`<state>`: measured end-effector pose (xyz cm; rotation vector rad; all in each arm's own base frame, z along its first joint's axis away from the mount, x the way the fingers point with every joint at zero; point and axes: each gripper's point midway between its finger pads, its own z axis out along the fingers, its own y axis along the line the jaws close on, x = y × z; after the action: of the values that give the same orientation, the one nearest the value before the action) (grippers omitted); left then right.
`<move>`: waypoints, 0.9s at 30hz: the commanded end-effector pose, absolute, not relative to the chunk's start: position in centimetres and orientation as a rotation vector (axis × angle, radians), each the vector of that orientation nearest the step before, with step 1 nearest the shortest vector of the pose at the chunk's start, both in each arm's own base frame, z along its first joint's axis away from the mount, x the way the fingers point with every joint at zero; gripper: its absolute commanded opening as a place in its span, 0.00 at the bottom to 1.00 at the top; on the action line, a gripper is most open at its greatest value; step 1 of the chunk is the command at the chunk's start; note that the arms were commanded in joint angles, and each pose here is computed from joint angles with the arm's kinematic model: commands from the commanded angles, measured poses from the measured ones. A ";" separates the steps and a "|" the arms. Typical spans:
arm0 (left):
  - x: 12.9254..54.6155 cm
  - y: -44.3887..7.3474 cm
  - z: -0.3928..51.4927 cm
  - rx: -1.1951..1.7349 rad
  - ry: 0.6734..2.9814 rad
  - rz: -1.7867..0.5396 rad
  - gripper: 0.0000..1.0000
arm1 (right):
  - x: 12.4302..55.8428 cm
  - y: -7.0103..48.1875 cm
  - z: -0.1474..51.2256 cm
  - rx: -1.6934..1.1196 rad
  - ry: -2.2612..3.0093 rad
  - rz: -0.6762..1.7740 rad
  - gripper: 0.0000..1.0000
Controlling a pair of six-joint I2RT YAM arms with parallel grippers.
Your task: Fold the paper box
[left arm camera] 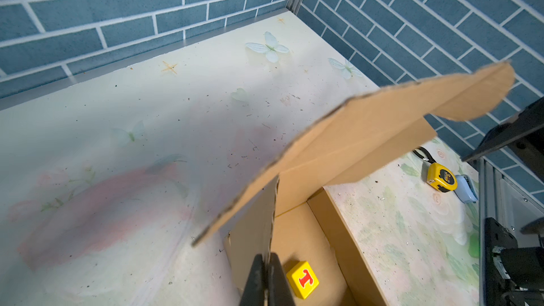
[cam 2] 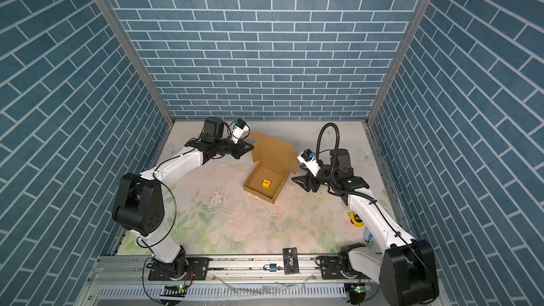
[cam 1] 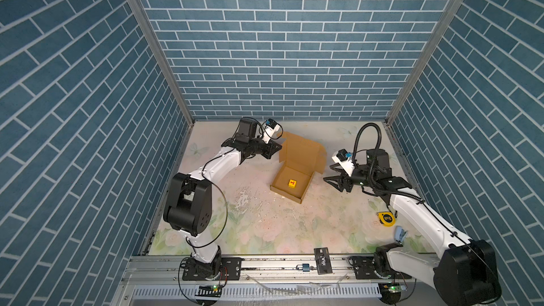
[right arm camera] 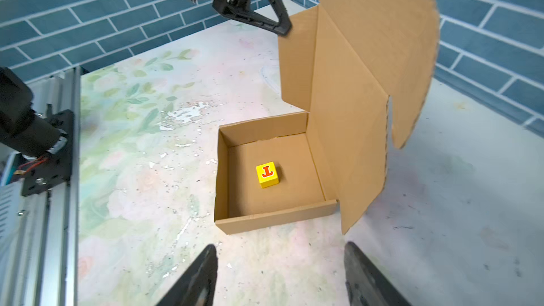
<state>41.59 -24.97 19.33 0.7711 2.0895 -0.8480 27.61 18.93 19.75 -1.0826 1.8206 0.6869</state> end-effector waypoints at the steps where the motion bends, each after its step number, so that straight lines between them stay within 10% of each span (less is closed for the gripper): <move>1: 41.2 -25.3 19.8 0.786 2.076 -0.856 0.07 | 29.4 16.6 19.9 -1.100 1.811 0.493 0.68; 16: 41.2 -25.3 19.7 0.781 2.073 -0.855 0.07 | 43.5 12.6 18.2 -0.826 1.859 0.257 0.66; 27: 41.0 -25.1 20.7 0.786 2.050 -0.843 0.07 | 38.6 19.0 18.6 -1.037 1.770 0.701 0.63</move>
<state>41.57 -24.99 19.52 0.7684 2.0826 -0.8456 41.18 17.11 16.72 -0.9546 1.8503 0.5659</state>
